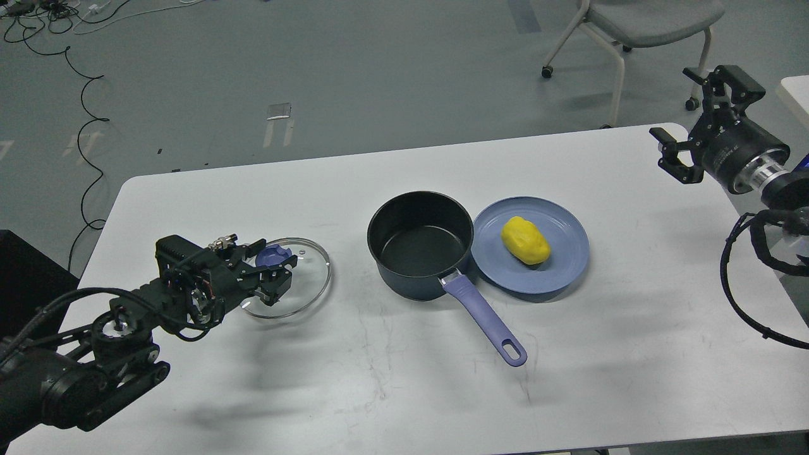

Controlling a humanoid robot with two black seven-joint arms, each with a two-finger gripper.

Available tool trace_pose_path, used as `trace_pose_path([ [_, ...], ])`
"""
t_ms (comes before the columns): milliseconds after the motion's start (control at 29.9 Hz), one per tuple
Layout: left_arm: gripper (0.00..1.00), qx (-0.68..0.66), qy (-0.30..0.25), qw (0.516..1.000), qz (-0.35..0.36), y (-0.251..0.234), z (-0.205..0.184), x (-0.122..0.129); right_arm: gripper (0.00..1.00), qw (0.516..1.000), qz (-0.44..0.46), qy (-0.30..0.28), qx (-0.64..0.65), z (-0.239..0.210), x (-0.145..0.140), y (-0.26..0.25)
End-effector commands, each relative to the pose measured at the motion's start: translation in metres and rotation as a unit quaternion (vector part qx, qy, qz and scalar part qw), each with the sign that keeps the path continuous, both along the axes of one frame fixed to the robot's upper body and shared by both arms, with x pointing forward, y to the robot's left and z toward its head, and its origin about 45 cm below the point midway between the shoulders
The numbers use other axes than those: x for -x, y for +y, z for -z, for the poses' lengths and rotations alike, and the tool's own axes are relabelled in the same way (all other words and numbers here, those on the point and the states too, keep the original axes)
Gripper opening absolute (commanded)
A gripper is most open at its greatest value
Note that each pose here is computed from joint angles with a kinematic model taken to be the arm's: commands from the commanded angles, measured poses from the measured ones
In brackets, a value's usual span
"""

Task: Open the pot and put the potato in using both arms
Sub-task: 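Set the lid on the table nearer the robot and release, then reach the right gripper to the yellow potato and grasp it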

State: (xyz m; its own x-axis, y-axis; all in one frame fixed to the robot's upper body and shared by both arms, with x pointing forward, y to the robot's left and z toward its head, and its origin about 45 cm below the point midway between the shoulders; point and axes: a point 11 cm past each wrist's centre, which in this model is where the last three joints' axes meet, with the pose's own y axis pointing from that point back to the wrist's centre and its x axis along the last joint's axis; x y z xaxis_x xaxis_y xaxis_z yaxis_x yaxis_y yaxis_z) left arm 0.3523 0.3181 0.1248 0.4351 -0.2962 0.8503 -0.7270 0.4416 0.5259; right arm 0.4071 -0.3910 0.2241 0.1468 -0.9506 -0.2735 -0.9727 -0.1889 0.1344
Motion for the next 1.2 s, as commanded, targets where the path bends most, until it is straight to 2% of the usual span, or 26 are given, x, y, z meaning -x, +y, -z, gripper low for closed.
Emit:
trace_pose_path([
  [0, 0.89, 0.003, 0.004, 1.0, 0.001, -0.002, 0.003, 0.002, 1.0, 1.0, 0.0, 0.0, 0.0, 0.0, 0.0, 0.0],
  [201, 0.89, 0.004, 0.01, 1.0, 0.0, -0.003, 0.007, 0.006, 1.0, 1.0, 0.0, 0.001, 0.0, 0.001, 0.0, 0.0],
  [301, 0.92, 0.005, 0.008, 1.0, 0.0, -0.003, 0.005, 0.004, 1.0, 1.0, 0.0, 0.001, 0.0, 0.001, 0.0, 0.0],
  [334, 0.97, 0.008, 0.005, 1.0, -0.002, -0.002, 0.003, 0.002, 1.0, 1.0, -0.002, 0.0, 0.0, 0.0, 0.0, 0.001],
  [501, 0.98, 0.086, -0.022, 0.995, -0.042, -0.004, -0.037, -0.027, 1.0, 1.0, -0.019, -0.002, 0.018, -0.002, 0.0, 0.007],
  [568, 0.98, 0.143, -0.037, 0.987, -0.057, -0.01, -0.069, -0.048, 1.0, 0.997, -0.047, -0.005, 0.058, -0.005, -0.004, 0.017],
  [635, 0.98, 0.235, -0.052, 0.967, -0.089, -0.019, -0.114, -0.074, 1.0, 0.981, -0.115, -0.007, 0.157, -0.003, -0.007, 0.04],
  [702, 0.98, 0.283, -0.058, 0.951, -0.108, -0.023, -0.137, -0.086, 1.0, 0.966, -0.148, -0.015, 0.212, -0.004, -0.008, 0.049],
  [769, 0.98, 0.361, -0.062, 0.921, -0.134, -0.029, -0.171, -0.102, 1.0, 0.937, -0.193, -0.029, 0.288, -0.006, -0.007, 0.059],
  [835, 0.98, 0.468, -0.046, 0.866, -0.173, -0.035, -0.207, -0.117, 1.0, 0.883, -0.251, -0.063, 0.392, -0.013, -0.003, 0.07],
  [869, 0.98, 0.491, -0.039, 0.851, -0.182, -0.037, -0.212, -0.12, 1.0, 0.865, -0.266, -0.074, 0.419, -0.014, -0.002, 0.073],
  [902, 0.98, 0.525, -0.023, 0.828, -0.197, -0.038, -0.219, -0.123, 1.0, 0.826, -0.297, -0.093, 0.469, -0.013, 0.002, 0.079],
  [969, 0.98, 0.546, -0.005, 0.811, -0.208, -0.037, -0.22, -0.124, 1.0, 0.783, -0.329, -0.11, 0.516, -0.008, 0.006, 0.085],
  [1036, 0.98, 0.564, 0.024, 0.794, -0.226, -0.033, -0.216, -0.123, 1.0, 0.701, -0.376, -0.134, 0.591, 0.006, 0.014, 0.089],
  [1103, 0.98, 0.568, 0.034, 0.787, -0.239, -0.028, -0.214, -0.123, 1.0, 0.65, -0.4, -0.141, 0.631, 0.021, 0.02, 0.09],
  [1170, 0.98, 0.573, 0.043, 0.779, -0.25, -0.026, -0.212, -0.123, 1.0, 0.627, -0.415, -0.14, 0.645, 0.033, 0.024, 0.092],
])
